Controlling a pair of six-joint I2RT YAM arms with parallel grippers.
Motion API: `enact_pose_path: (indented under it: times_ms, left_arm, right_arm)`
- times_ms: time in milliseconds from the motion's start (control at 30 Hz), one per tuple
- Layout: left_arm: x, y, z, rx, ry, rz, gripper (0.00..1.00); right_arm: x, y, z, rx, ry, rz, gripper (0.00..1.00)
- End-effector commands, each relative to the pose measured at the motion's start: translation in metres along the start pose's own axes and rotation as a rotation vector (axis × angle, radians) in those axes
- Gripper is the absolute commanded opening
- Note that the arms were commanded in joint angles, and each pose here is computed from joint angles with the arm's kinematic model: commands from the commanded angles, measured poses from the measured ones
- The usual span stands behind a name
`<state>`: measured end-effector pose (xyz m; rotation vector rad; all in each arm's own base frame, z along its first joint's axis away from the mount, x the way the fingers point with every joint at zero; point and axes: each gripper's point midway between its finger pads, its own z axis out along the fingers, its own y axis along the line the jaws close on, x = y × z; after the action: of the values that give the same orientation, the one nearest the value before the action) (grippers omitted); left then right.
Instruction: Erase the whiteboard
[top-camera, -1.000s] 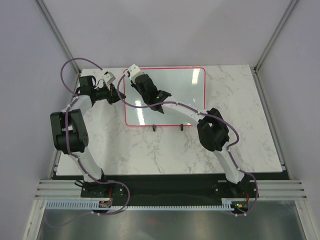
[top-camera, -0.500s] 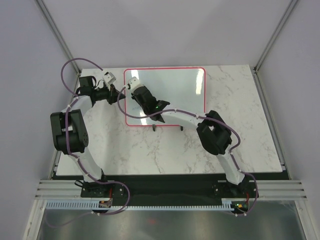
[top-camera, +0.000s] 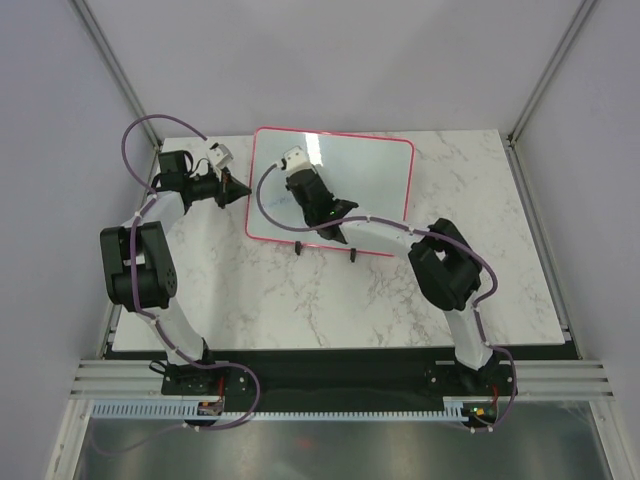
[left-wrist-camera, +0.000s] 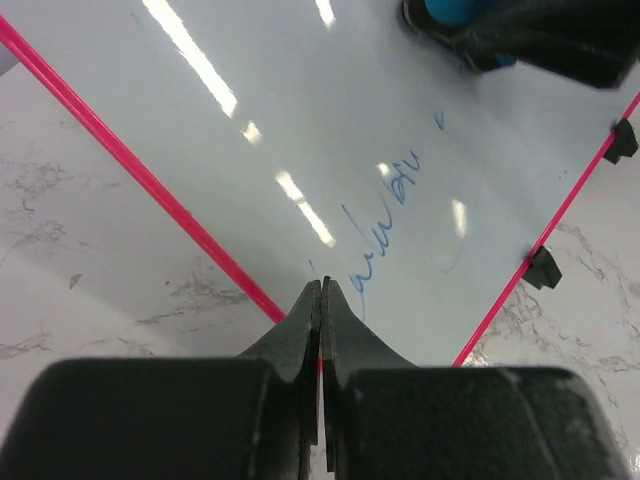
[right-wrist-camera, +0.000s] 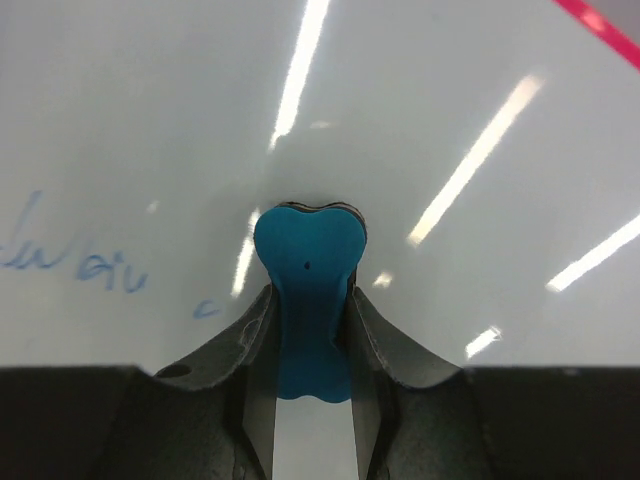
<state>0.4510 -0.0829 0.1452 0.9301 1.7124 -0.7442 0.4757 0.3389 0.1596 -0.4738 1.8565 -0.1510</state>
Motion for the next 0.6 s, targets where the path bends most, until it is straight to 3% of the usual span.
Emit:
enact_pose_path:
  times_ms: [0, 167, 300, 333, 433, 567]
  left_arm:
    - [-0.015, -0.002, -0.001, 0.017, -0.034, 0.07, 0.02]
    - [-0.011, -0.004, 0.0, 0.02, -0.03, 0.053, 0.02]
    - [-0.02, 0.0, -0.005, 0.008, -0.042, 0.038, 0.06]
    - [-0.024, 0.007, -0.006, 0.0, -0.047, 0.032, 0.22]
    - [-0.034, 0.028, -0.012, -0.017, -0.073, -0.029, 0.56]
    - [-0.022, 0.047, -0.002, 0.031, -0.087, -0.159, 0.71]
  right_arm:
    - [-0.01, 0.05, -0.02, -0.088, -0.06, -0.025, 0.0]
    - [0.034, 0.048, -0.032, -0.057, -0.028, -0.023, 0.0]
    - [0.039, 0.044, -0.036, -0.055, -0.023, -0.021, 0.0]
    - [0.039, 0.044, -0.037, -0.053, -0.022, -0.018, 0.0]
    - [0.041, 0.044, -0.037, -0.056, -0.019, -0.015, 0.0]
    - [0.047, 0.044, -0.039, -0.06, -0.012, -0.013, 0.0]
